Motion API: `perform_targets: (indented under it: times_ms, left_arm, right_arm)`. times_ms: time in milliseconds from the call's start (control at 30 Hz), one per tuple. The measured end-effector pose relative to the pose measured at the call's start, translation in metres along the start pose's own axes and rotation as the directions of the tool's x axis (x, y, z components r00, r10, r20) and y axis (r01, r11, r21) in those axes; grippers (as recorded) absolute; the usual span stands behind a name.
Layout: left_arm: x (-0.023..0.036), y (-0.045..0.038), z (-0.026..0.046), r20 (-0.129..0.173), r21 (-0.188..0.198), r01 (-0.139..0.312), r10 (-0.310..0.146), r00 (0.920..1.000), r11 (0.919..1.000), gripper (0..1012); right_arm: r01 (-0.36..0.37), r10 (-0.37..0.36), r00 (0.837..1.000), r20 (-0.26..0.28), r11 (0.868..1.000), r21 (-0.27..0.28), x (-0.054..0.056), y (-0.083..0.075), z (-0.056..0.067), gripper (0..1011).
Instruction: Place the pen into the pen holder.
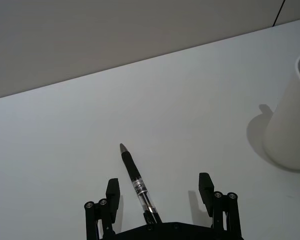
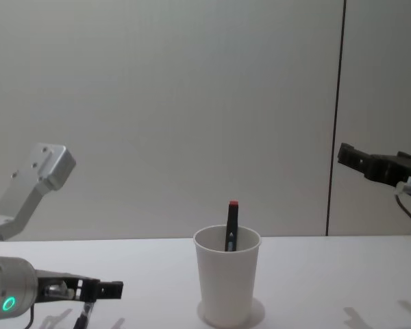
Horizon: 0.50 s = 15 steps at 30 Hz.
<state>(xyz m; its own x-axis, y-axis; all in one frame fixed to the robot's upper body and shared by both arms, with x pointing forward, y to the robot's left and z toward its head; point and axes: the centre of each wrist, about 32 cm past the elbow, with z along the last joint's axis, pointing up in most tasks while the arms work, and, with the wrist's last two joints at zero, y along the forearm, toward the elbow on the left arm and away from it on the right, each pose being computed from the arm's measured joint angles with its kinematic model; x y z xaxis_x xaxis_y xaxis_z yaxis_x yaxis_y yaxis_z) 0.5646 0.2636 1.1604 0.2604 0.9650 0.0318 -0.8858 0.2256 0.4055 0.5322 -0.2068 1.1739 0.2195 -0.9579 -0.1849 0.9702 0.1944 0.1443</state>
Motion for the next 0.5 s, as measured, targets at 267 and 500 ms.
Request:
perform_targets:
  times_ms: [267, 500]
  left_arm:
    - [0.0041, -0.0078, -0.0021, 0.003, 0.029, -0.002, 0.002, 1.0000, 0.9996, 1004]
    - [0.0070, -0.0143, -0.0035, 0.008, 0.056, -0.005, 0.005, 1.0000, 0.9984, 965]
  right_arm:
    - [0.000, 0.000, 1.000, 0.000, 1.000, 0.000, 0.000, 0.000, 0.000, 1001]
    - [0.000, 0.000, 1.000, 0.000, 1.000, 0.000, 0.000, 0.000, 0.000, 1001]
